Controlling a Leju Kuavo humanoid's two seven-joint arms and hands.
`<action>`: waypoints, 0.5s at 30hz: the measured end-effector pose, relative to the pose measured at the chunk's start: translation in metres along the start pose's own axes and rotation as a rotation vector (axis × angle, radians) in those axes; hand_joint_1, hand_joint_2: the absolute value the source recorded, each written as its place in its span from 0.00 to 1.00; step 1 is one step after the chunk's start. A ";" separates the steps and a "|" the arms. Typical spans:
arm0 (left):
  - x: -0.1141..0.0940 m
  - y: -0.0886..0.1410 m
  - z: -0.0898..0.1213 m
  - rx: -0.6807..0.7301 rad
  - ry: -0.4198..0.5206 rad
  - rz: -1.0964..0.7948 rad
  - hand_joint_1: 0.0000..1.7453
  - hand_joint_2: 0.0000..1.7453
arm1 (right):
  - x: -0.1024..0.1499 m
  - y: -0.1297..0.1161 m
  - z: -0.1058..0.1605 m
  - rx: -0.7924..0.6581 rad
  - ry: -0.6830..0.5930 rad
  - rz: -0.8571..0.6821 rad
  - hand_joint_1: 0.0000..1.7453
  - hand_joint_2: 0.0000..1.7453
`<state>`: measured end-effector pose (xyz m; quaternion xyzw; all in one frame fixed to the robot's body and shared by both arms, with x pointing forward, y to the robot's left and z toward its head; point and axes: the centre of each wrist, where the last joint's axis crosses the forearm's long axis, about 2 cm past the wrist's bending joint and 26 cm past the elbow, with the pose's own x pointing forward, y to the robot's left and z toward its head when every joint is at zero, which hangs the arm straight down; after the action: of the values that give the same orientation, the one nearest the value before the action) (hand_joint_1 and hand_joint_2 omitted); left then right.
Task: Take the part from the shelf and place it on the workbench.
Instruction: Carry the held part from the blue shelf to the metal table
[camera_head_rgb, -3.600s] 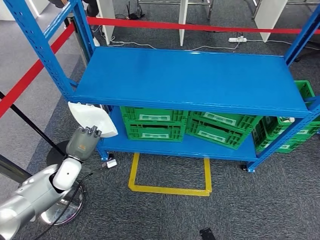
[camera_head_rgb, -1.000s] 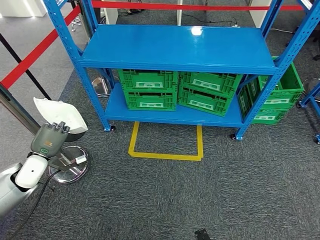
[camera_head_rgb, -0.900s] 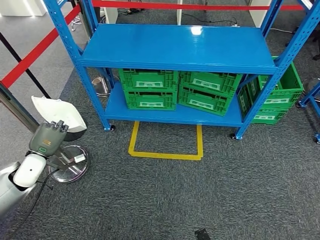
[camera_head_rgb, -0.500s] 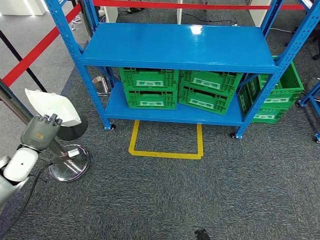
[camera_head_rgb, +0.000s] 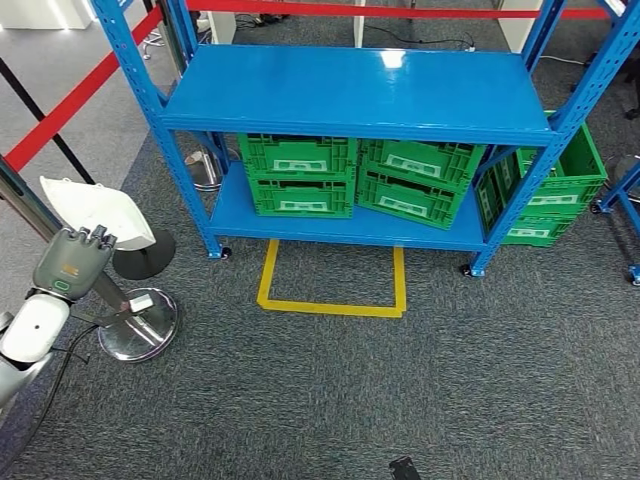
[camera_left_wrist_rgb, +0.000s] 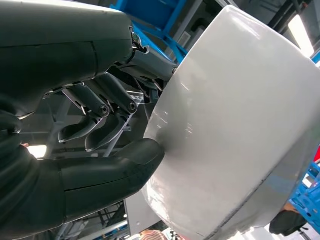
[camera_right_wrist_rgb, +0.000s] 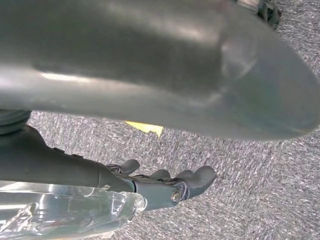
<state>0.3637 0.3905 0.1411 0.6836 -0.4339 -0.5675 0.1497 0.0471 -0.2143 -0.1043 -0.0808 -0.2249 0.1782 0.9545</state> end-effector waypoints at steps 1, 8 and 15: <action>0.000 0.000 0.000 0.000 0.000 0.000 1.00 1.00 | 0.000 0.000 0.000 0.000 -0.001 0.000 0.00 0.00; 0.003 -0.001 0.004 -0.012 -0.004 0.001 1.00 1.00 | 0.000 0.000 0.000 -0.003 -0.022 0.005 0.00 0.00; 0.005 -0.001 0.006 -0.016 -0.005 0.002 1.00 1.00 | 0.000 0.000 0.000 -0.002 -0.026 0.004 0.00 0.00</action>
<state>0.3590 0.3893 0.1357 0.6806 -0.4305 -0.5722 0.1548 0.0469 -0.2143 -0.1043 -0.0800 -0.2371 0.1811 0.9511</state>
